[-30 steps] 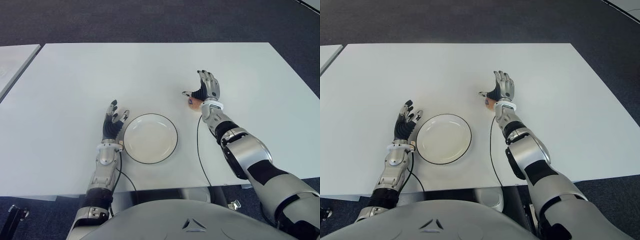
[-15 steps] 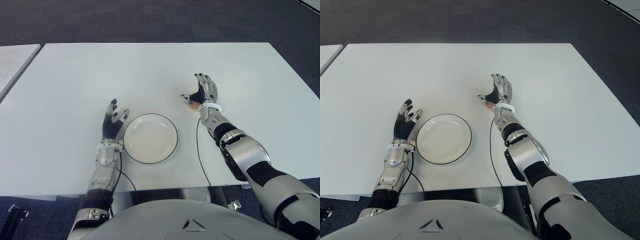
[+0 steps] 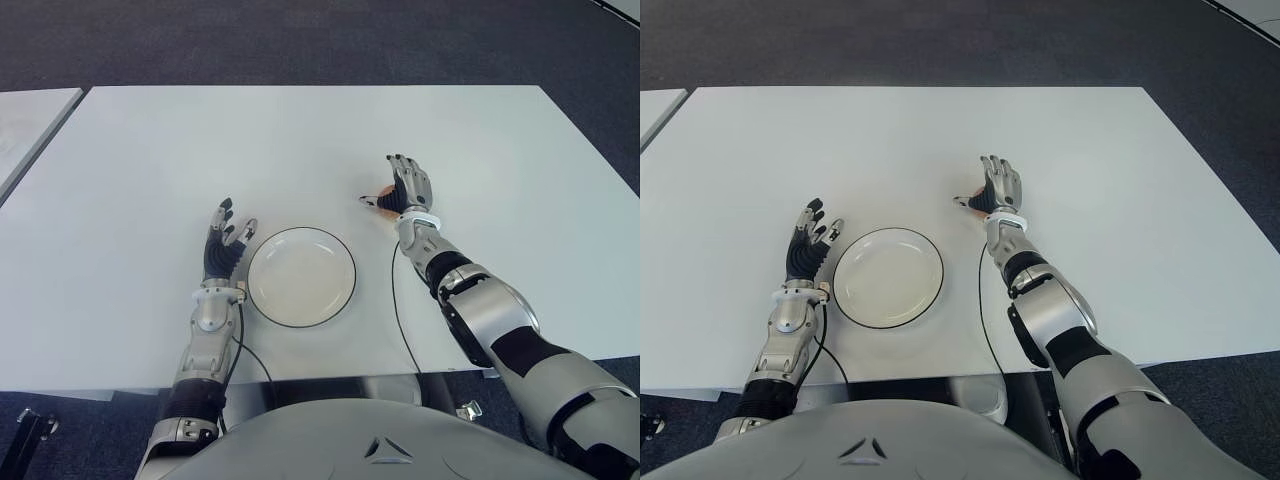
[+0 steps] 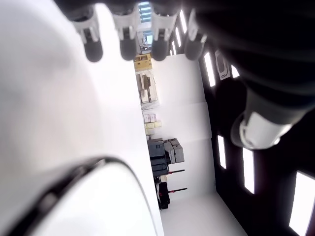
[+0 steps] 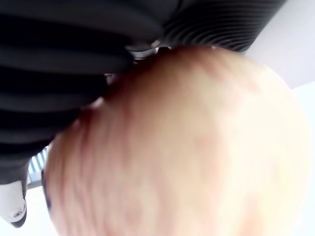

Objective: Put the apples into the plate.

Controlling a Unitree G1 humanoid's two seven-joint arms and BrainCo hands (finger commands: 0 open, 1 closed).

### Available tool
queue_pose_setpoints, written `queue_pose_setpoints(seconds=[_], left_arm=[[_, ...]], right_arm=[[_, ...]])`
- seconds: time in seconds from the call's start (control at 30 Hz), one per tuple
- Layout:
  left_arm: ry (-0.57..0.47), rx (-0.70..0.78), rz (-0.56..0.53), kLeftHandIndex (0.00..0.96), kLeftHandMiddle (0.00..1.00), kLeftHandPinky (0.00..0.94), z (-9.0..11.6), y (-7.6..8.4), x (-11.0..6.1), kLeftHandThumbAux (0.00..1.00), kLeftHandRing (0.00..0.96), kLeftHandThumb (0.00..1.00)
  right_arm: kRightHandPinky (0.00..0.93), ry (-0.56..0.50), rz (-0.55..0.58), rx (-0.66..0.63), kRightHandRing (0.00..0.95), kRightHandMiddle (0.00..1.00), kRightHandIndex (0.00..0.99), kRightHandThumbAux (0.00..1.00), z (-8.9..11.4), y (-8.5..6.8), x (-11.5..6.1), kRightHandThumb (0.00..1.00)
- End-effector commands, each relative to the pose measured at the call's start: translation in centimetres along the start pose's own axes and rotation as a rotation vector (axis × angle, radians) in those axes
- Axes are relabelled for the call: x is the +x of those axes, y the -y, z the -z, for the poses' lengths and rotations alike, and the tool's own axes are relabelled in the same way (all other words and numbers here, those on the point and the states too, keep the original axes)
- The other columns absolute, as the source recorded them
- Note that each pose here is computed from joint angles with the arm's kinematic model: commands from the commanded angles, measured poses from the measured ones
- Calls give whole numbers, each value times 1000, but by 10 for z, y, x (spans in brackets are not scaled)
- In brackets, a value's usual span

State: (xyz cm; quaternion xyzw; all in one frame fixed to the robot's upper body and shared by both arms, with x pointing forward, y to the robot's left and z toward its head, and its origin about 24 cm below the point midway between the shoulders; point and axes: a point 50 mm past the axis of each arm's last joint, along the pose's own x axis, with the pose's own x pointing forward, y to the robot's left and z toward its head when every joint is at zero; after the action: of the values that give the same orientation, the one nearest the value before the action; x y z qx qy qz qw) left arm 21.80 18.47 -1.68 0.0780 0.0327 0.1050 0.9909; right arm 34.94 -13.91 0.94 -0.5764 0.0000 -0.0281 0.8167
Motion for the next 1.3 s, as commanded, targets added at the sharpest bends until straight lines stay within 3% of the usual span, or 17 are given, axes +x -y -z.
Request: queue_pose_setpoints(seconds=[0.03,0.83,1.3], left_arm=[[-16,-4,-3,0,0,0,1,0,-1,569,0,0],[-12,-21,-6,0,0,0,0,-1,-3,574,0,0],[-16,-27,-9,0,0,0,0,-1,-1,573,0,0]], right_arm=[[0,3,-18,18,0,0,0,564,0,-6,-4,17],[15,-17,-8,44,13,27,17,563,6,-25,-25,2],[42,-43,36,67,34,41,45,546,11,-28,-31,0]])
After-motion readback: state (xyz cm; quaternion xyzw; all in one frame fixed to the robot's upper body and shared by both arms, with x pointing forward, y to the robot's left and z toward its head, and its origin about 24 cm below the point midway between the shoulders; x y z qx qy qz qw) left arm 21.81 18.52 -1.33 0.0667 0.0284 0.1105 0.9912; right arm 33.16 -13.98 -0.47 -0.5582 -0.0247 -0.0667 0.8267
